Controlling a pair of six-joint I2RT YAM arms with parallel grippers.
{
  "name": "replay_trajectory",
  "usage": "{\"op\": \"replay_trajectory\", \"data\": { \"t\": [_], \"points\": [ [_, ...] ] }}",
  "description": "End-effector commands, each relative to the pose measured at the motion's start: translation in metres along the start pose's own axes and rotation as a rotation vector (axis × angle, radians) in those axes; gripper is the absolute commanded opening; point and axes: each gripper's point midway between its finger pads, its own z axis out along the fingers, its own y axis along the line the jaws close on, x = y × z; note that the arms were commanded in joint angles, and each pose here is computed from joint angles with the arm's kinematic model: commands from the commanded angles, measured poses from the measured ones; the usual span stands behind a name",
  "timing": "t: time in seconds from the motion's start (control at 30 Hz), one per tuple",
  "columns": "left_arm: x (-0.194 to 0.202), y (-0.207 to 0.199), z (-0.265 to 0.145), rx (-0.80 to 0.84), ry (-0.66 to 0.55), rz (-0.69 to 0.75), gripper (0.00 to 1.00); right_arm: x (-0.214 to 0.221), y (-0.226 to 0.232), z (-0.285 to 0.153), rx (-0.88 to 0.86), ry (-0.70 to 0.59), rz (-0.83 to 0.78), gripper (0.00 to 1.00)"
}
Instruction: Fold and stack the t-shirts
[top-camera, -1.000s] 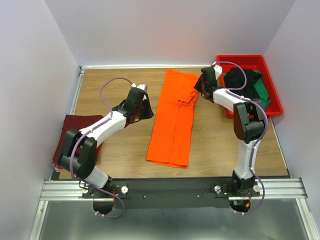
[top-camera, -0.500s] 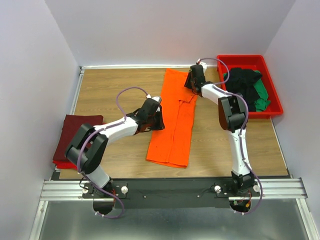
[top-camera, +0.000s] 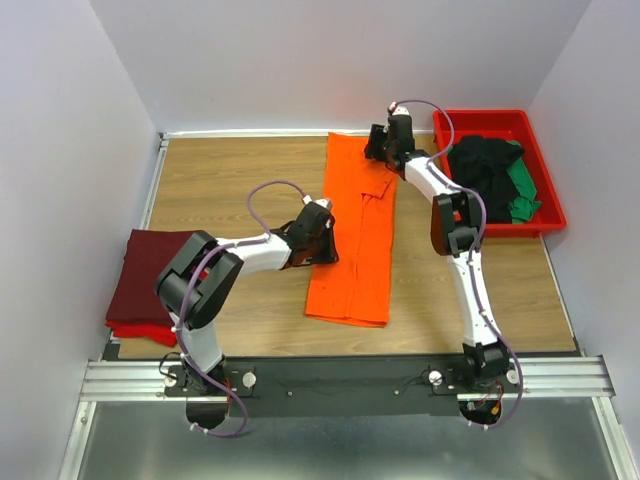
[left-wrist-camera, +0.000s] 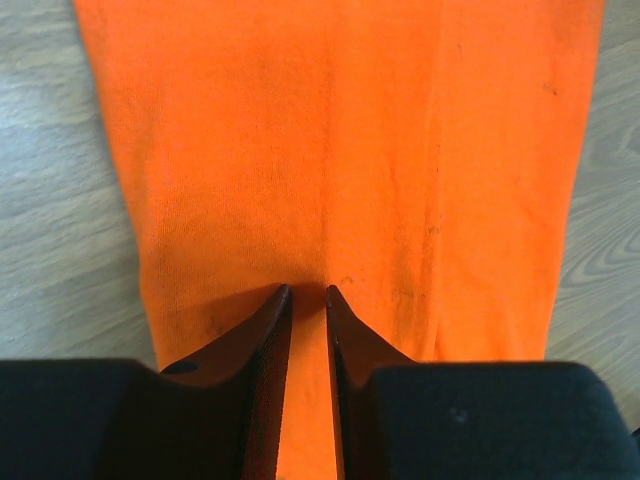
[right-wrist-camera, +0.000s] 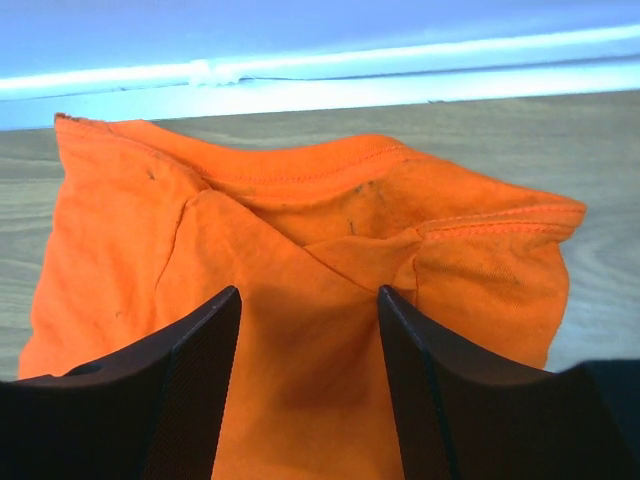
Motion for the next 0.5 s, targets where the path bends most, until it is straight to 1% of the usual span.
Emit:
{"op": "replay_trajectory", "data": {
  "t": [0.0, 0.07, 0.1, 0.13, 0.2, 0.23, 0.27, 0.3, 0.33, 0.37, 0.47],
  "points": [
    [0.020, 0.016, 0.012, -0.062, 0.064, -0.017, 0.29, 0.024, 0.003, 0.014, -0.068, 0.062, -0.053, 0.66],
    [0.017, 0.013, 0.015, -0.050, 0.067, -0.024, 0.30, 0.015, 0.006, 0.016, -0.087, 0.040, -0.051, 0.71],
    [0.015, 0.010, 0.016, -0.038, 0.064, -0.027, 0.31, 0.008, 0.008, 0.015, -0.104, 0.029, -0.054, 0.76],
    [0.012, 0.007, 0.016, -0.029, 0.060, -0.029, 0.31, 0.003, 0.011, 0.015, -0.112, 0.017, -0.056, 0.77],
    [0.001, 0.000, 0.013, -0.008, 0.031, -0.033, 0.35, -0.018, 0.016, 0.009, -0.123, -0.023, -0.075, 0.83],
    [-0.010, -0.007, 0.007, 0.016, 0.000, -0.031, 0.37, -0.028, 0.020, 0.005, -0.129, -0.040, -0.081, 0.89],
    [-0.016, -0.011, 0.003, 0.028, -0.019, -0.031, 0.38, -0.036, 0.020, 0.002, -0.123, -0.057, -0.087, 0.91],
    [-0.022, -0.013, -0.001, 0.038, -0.037, -0.031, 0.41, -0.059, 0.024, -0.010, -0.114, -0.096, -0.099, 0.97],
    [-0.029, -0.015, -0.007, 0.044, -0.059, -0.029, 0.41, -0.070, 0.025, -0.017, -0.109, -0.115, -0.104, 0.99],
    [-0.038, -0.017, -0.017, 0.046, -0.098, -0.029, 0.43, -0.097, 0.029, -0.035, -0.099, -0.157, -0.108, 1.00],
    [-0.049, -0.013, -0.038, 0.032, -0.154, -0.053, 0.43, -0.130, 0.034, -0.070, -0.080, -0.203, -0.086, 1.00]
  ]
}}
